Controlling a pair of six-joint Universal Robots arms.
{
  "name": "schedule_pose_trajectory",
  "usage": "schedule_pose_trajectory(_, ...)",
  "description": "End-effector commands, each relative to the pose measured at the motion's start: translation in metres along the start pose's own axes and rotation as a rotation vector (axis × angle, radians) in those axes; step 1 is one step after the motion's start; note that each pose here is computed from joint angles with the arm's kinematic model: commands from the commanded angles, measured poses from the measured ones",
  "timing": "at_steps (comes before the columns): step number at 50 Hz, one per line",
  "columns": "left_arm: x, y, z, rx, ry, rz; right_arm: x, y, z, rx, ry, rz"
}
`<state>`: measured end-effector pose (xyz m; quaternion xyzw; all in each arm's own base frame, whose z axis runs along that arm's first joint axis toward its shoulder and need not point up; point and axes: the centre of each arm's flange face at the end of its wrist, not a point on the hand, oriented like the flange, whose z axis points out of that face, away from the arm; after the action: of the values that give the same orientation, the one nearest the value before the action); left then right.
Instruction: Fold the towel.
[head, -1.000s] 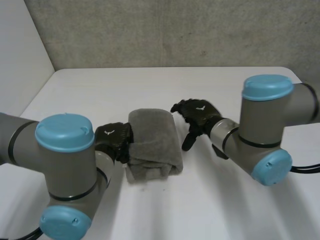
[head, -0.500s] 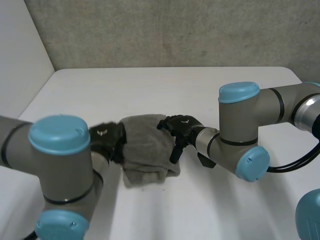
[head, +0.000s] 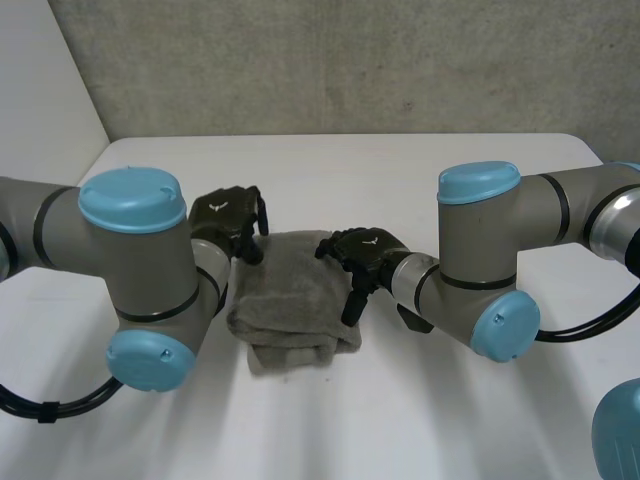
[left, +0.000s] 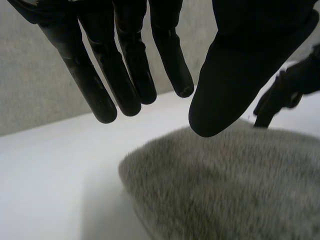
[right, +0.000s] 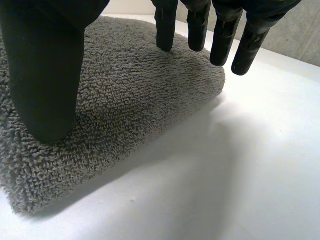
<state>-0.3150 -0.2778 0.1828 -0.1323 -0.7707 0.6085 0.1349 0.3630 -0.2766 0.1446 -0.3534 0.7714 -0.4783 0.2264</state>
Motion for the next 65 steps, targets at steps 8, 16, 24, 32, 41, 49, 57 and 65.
schedule_pose_trajectory(8,-0.011,0.043,-0.016,-0.159,-0.028,0.027,0.002,0.007,0.004,-0.016,0.014,-0.043)
schedule_pose_trajectory(16,-0.009,0.048,-0.02,-0.175,-0.02,0.034,0.003,0.002,0.002,-0.004,0.032,-0.071)
schedule_pose_trajectory(24,-0.007,0.012,-0.027,-0.076,-0.013,0.016,0.01,-0.034,-0.018,0.084,0.08,-0.081)
schedule_pose_trajectory(32,-0.011,-0.081,-0.057,0.188,-0.006,-0.036,0.02,-0.108,-0.077,0.28,0.196,-0.105)
schedule_pose_trajectory(41,-0.054,-0.159,-0.102,0.286,-0.126,-0.07,0.068,-0.161,-0.159,0.462,0.438,-0.066)
schedule_pose_trajectory(49,-0.061,-0.165,-0.115,0.179,-0.116,-0.064,0.086,-0.168,-0.194,0.497,0.568,-0.05)
schedule_pose_trajectory(57,-0.06,-0.157,-0.116,0.131,-0.099,-0.063,0.085,-0.152,-0.189,0.443,0.558,-0.033)
schedule_pose_trajectory(65,-0.059,-0.15,-0.113,0.131,-0.094,-0.063,0.089,-0.15,-0.186,0.469,0.565,-0.038)
